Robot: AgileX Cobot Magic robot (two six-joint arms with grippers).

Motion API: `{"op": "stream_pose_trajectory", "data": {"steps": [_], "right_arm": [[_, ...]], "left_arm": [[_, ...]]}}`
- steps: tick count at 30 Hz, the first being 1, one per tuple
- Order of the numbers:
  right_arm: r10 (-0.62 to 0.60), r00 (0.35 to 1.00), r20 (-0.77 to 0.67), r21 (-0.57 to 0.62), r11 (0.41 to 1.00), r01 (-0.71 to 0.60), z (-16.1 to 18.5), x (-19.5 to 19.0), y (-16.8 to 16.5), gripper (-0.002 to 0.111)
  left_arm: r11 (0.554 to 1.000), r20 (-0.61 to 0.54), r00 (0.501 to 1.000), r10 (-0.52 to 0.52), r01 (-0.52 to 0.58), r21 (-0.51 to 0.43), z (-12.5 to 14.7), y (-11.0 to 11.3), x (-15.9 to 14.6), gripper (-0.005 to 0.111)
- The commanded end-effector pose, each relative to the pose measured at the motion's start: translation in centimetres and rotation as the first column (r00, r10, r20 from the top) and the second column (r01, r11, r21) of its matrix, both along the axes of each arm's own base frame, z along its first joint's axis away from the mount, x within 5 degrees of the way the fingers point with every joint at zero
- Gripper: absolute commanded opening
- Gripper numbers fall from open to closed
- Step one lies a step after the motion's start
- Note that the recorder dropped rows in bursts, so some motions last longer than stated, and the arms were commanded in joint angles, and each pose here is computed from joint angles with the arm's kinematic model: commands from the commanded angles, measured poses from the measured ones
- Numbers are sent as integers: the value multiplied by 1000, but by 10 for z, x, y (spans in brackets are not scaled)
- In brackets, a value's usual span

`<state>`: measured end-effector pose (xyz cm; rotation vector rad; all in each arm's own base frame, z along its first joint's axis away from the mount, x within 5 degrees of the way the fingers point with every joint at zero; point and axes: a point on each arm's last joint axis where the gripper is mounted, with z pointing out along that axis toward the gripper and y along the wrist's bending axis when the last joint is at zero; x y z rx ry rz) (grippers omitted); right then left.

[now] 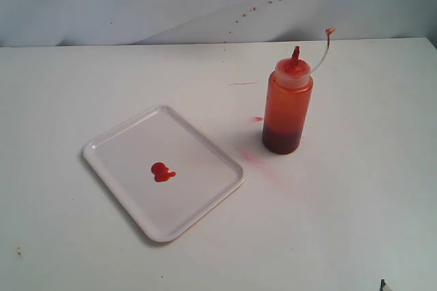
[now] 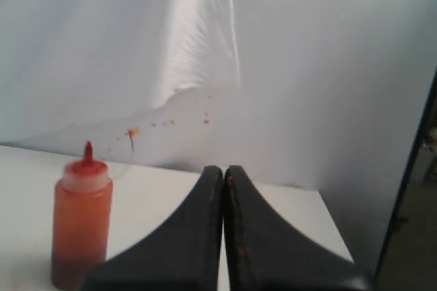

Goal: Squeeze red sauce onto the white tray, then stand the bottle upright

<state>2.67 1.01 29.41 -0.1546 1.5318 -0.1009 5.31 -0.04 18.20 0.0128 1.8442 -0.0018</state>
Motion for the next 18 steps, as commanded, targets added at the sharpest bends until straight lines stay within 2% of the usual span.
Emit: {"op": "stream_pose_trajectory", "data": {"steps": [1, 5, 13, 15, 18], "right_arm": [[-86, 994, -62, 81, 993, 91, -31, 12, -5, 0], [-102, 992, -77, 92, 990, 109, -44, 18, -8, 0], [-124, 989, -77, 72, 989, 130, -51, 20, -10, 0], [-194, 975, -113, 72, 977, 203, -60, 20, -17, 0], [-267, 951, -155, 133, 948, 288, -75, 22, -24, 0]], "left_arm": [[1000, 21, 1000, 0, 1, -6, 1, 0, 0, 1], [1000, 21, 1000, 0, 1, -6, 1, 0, 0, 1], [1000, 21, 1000, 0, 1, -6, 1, 0, 0, 1], [1000, 21, 1000, 0, 1, -6, 1, 0, 0, 1], [1000, 21, 1000, 0, 1, -6, 1, 0, 0, 1]]}}
